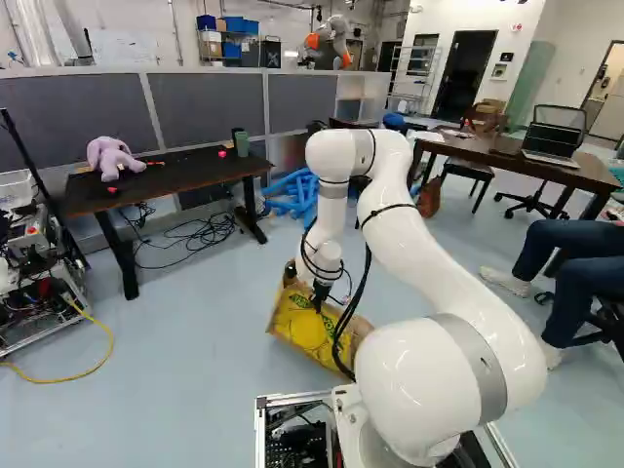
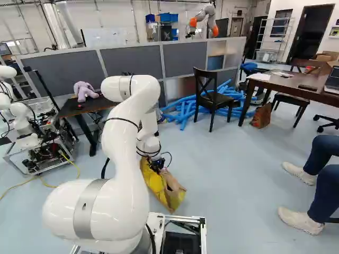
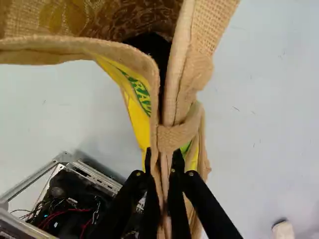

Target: Pick up the bag on the ground and place it on the table

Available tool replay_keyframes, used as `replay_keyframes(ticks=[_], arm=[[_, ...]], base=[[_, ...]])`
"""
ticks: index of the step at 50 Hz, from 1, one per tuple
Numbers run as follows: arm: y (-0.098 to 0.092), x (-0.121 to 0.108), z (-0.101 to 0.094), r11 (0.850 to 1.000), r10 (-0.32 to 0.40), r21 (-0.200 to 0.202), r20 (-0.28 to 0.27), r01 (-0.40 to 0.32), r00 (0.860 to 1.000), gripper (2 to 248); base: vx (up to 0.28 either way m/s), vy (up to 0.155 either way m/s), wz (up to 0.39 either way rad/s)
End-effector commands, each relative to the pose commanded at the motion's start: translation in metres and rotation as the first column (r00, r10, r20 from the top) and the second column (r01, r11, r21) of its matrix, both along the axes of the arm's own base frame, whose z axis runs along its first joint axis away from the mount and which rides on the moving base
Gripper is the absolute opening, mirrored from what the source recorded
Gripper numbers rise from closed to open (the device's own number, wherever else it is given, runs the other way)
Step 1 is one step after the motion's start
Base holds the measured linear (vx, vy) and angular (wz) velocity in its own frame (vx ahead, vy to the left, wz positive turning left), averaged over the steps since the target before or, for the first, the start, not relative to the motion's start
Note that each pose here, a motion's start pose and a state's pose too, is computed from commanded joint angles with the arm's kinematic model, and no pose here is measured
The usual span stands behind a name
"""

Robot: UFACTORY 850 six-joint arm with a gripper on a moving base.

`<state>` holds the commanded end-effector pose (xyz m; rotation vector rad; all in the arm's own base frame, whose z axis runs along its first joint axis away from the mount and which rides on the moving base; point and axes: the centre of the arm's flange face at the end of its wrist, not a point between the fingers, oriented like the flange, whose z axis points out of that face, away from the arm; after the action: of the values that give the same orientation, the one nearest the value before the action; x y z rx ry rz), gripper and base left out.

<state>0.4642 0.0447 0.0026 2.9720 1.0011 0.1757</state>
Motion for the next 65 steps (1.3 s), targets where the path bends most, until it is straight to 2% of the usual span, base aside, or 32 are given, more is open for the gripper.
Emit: replay_keyframes(ticks=[38,65], arm=[[0.008,-0.058,0.057,0.999,-0.04,-0.015,-0.04,0.04,0.998,21],[0.005,-0.073,0.098,0.995,-0.098,-0.028,-0.064,0.097,0.993,21]], base=[[0.0,0.0,0.0],[0.0,0.0,0.0]])
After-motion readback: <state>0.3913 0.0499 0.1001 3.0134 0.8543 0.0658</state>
